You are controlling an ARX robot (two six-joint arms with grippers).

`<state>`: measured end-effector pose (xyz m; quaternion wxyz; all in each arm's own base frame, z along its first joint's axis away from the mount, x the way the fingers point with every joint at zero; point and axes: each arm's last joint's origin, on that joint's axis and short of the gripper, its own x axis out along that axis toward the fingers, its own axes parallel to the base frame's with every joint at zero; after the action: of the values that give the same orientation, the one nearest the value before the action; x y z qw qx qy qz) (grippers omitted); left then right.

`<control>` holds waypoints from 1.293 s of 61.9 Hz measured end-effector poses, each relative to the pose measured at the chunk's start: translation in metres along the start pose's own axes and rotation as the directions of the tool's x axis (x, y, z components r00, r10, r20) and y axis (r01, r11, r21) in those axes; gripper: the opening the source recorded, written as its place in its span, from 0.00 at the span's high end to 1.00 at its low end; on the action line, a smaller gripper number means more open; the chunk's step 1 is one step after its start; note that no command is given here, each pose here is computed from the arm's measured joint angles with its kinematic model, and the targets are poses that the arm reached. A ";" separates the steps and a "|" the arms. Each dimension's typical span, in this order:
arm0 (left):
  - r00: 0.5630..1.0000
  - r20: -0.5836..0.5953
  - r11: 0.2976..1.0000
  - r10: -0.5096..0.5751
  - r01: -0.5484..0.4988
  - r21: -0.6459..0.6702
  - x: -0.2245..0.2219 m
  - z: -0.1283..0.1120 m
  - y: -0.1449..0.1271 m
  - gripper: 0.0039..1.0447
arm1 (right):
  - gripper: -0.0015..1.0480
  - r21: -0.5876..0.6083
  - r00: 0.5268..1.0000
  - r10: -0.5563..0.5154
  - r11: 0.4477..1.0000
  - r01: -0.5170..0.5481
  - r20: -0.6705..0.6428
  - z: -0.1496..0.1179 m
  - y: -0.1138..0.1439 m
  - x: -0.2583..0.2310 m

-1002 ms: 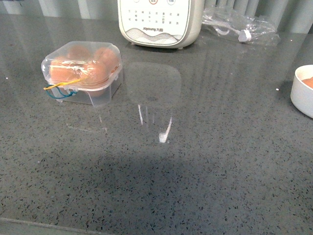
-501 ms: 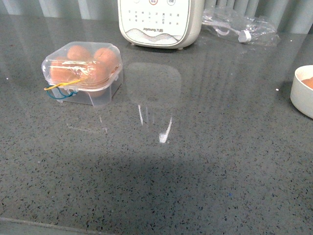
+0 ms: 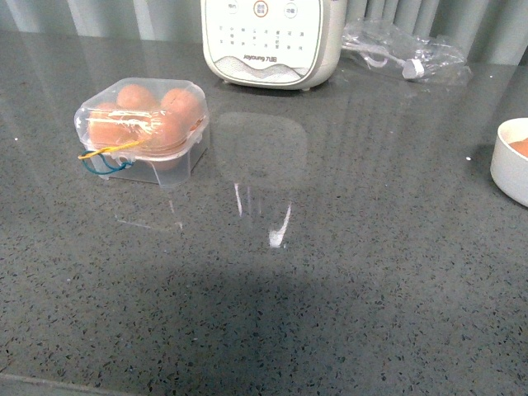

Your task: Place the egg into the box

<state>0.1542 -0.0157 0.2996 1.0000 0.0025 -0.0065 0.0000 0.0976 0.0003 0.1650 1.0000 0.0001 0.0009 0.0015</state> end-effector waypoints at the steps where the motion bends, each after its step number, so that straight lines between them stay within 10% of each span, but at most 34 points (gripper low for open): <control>1: 1.000 -0.003 1.000 0.000 0.000 -0.001 -0.001 -0.005 0.001 0.63 | 0.07 0.000 1.000 0.000 1.000 0.000 0.000 0.000 0.000 0.000; 12: 1.000 -0.018 1.000 -0.026 0.026 -0.004 -0.013 -0.048 0.011 0.97 | 0.07 0.000 1.000 0.000 1.000 0.000 0.000 0.000 0.000 0.000; 80: 1.000 -0.013 1.000 0.000 0.000 -0.007 -0.047 -0.123 0.015 0.97 | 0.07 0.000 1.000 0.000 1.000 0.000 0.000 0.000 0.000 0.000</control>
<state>0.1092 -0.0001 0.1761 1.0000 -0.0009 -0.0001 -0.0002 0.0976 0.0002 0.1650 1.0000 0.0001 0.0009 0.0013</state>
